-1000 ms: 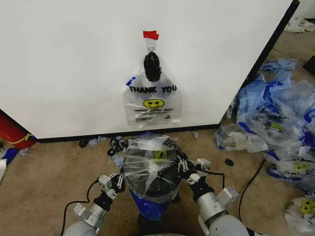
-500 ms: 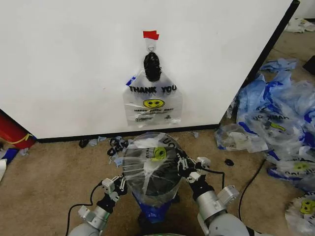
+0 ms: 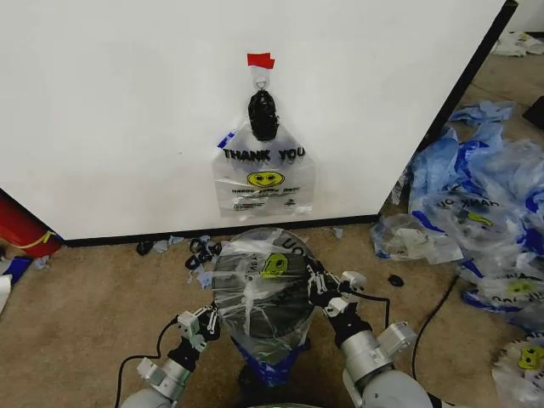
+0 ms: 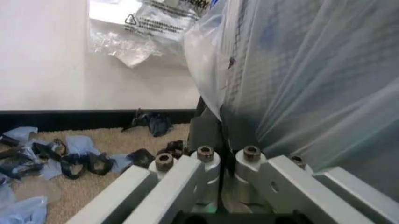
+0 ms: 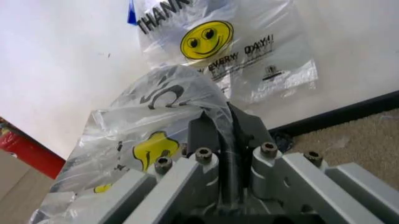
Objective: Pick up the garbage bag from the wall and place it over the trash bin.
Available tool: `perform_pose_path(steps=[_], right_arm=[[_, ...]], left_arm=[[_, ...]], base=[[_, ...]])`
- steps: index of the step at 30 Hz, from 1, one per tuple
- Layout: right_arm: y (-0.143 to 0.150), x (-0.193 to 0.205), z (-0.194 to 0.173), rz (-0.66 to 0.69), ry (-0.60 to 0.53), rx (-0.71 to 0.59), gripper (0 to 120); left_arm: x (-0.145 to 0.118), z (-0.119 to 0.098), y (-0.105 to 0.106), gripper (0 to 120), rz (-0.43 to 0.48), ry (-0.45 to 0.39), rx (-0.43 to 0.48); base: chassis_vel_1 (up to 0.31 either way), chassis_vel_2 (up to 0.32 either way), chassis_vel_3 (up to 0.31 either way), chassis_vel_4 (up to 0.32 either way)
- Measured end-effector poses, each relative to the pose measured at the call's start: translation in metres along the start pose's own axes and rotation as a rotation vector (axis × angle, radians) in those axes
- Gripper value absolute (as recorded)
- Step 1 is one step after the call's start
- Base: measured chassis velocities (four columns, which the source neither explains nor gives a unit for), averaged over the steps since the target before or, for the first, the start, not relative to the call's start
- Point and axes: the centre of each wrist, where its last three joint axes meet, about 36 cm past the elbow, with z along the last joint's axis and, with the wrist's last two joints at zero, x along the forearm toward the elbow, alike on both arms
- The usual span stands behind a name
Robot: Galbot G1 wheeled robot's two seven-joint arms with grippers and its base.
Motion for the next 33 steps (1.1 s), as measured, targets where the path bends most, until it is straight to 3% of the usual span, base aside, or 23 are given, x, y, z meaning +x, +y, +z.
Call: perform_pose_path(steps=[18, 33], right_arm=[[-0.002, 0.004, 0.002, 0.007, -0.006, -0.004, 1], [-0.004, 0.004, 0.003, 0.009, -0.013, 0.000, 1]], left_arm=[[0.006, 0.019, 0.004, 0, -0.023, 0.027, -0.012], [0.008, 0.021, 0.006, 0, -0.033, 0.031, -0.030]], base=[[0.000, 0.000, 0.000, 0.000], [0.000, 0.000, 0.000, 0.000]])
